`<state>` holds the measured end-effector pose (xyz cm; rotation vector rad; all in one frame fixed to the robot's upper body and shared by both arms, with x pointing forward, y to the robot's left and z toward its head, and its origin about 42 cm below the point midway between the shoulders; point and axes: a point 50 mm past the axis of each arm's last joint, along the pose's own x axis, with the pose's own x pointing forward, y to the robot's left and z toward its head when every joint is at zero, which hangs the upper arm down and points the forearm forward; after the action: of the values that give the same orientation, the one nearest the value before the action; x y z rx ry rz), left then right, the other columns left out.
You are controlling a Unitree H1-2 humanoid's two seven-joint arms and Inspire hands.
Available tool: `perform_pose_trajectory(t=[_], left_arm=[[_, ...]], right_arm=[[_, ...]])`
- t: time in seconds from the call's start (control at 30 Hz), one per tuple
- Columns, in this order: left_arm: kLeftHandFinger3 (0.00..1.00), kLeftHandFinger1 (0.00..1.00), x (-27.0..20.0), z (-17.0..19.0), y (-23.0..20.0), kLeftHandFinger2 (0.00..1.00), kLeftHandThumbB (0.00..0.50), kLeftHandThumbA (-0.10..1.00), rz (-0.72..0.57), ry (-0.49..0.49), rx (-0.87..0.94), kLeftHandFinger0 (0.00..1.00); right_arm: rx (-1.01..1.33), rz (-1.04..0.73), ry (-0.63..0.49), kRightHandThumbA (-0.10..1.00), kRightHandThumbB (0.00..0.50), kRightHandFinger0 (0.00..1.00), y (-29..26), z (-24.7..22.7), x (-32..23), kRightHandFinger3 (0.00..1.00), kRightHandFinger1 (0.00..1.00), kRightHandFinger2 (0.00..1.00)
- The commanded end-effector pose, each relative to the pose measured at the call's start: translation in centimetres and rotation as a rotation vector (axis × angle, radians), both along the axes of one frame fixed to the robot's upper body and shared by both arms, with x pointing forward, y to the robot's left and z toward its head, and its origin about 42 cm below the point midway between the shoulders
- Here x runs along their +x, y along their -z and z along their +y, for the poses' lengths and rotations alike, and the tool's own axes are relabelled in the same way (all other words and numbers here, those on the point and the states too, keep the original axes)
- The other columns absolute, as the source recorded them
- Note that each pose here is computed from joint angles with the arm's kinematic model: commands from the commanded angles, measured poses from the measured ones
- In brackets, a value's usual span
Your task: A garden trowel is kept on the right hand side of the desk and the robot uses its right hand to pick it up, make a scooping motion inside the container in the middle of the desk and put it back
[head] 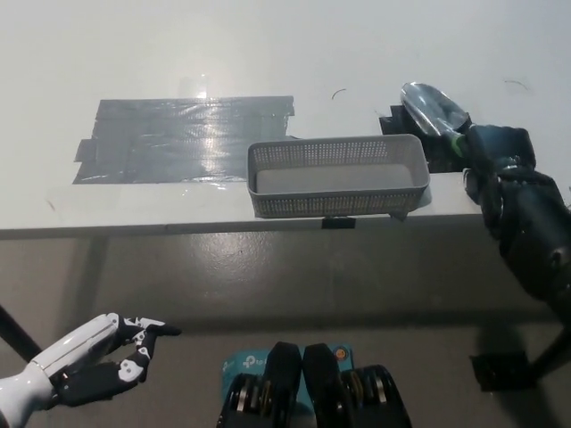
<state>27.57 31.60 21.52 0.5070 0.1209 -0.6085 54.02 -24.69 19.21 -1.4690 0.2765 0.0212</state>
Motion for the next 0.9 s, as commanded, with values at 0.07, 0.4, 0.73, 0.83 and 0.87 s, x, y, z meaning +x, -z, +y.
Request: perform_pose_trajectory(t=[0.07,0.4,0.73,0.83,0.87], left_arm=[[1.0,0.9,0.0,0.5,-1.3,0.82,0.382,1.0,-0.026,0.026,0.041,0.99],[1.0,0.9,-0.5,0.7,-0.9,0.84,0.356,1.0,0.002,0.019,0.037,1.0],[1.0,0.91,-0.6,0.8,-0.8,0.84,0.373,1.0,0.012,0.021,0.053,1.0],[1.0,0.92,-0.6,1.0,-0.8,0.84,0.373,1.0,0.012,0.019,0.054,1.0],[1.0,0.92,-0.5,1.0,-0.9,0.84,0.362,1.0,0.008,0.022,0.058,1.0]], right_arm=[[0.227,-0.134,0.117,-0.07,0.0,0.0,4.9,-3.7,-3.0,0.21,0.07,0.25],[0.32,-0.302,0.017,-0.1,0.0,0.0,1.4,-5.1,-2.6,0.06,0.07,0.39],[0.24,-0.369,-0.042,-0.1,0.0,0.0,-1.6,-5.8,-2.0,0.08,0.1,0.42],[0.2,-0.388,-0.076,-0.1,0.0,0.0,-3.0,-6.3,-1.8,0.14,0.08,0.4],[0.179,-0.396,-0.093,-0.1,0.0,0.0,-3.7,-6.9,-1.6,0.12,0.08,0.39]])
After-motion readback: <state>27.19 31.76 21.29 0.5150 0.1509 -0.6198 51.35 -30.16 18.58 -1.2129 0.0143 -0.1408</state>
